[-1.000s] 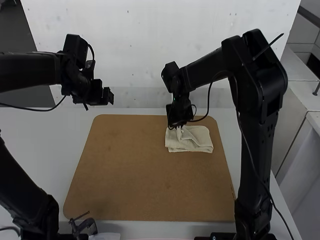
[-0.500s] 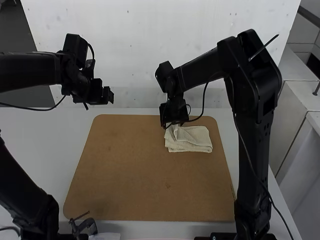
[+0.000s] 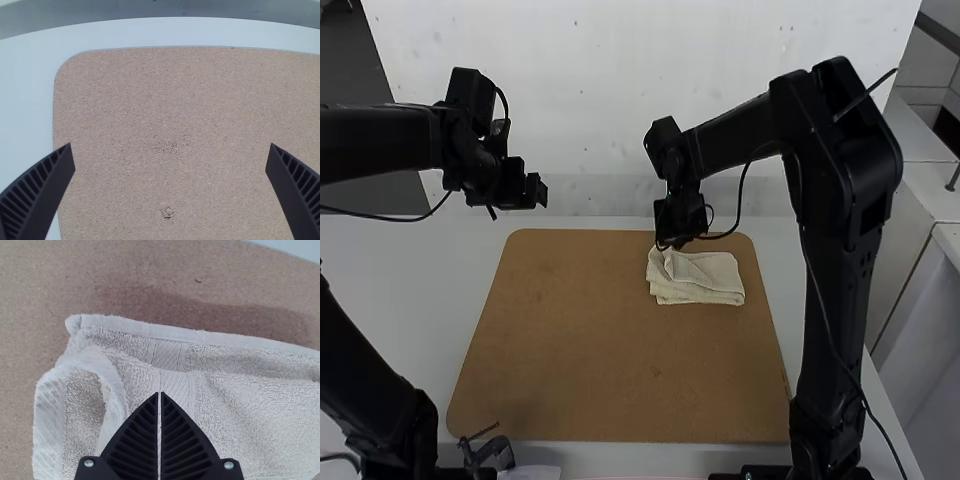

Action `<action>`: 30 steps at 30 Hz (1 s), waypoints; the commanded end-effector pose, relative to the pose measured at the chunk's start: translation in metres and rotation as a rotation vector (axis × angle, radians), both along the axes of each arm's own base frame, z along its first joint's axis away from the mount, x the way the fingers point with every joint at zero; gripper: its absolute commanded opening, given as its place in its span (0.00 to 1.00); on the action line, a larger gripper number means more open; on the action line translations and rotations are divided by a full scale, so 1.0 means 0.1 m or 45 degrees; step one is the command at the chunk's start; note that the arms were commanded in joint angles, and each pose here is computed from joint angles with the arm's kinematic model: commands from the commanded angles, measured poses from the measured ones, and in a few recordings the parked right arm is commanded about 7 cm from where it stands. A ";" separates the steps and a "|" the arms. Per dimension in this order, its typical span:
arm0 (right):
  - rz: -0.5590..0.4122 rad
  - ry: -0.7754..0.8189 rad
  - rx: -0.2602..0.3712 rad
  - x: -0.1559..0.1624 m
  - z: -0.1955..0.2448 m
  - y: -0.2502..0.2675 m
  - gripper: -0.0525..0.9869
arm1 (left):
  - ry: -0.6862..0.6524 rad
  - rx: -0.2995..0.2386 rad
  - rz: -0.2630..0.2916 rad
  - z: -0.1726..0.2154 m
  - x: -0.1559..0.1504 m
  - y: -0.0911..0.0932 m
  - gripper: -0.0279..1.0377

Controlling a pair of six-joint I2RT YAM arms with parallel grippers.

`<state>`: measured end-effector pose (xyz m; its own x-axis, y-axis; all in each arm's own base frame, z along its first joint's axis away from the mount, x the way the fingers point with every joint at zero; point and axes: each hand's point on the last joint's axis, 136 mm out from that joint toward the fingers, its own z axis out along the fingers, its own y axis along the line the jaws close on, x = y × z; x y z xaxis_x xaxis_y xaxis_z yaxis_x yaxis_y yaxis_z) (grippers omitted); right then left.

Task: Fold the towel.

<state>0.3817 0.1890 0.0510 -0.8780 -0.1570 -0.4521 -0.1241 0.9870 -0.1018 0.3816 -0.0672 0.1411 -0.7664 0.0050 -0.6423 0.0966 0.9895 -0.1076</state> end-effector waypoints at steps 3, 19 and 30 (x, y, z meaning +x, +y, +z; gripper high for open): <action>0.044 0.004 -0.030 -0.06 -0.14 0.20 0.07 | -0.010 0.016 0.006 0.00 0.00 0.05 0.95; 0.134 -0.001 0.001 -0.17 -0.20 0.63 0.07 | -0.012 0.030 0.019 -0.02 0.02 0.08 0.95; 0.204 0.010 0.070 -0.29 -0.22 0.86 0.07 | -0.015 0.039 0.021 -0.04 0.03 0.07 0.95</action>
<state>0.3636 0.2541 0.0286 -0.8531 -0.2475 -0.4593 -0.2401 0.9678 -0.0756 0.3858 -0.0620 0.1438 -0.7534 -0.0017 -0.6575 0.0797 0.9924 -0.0938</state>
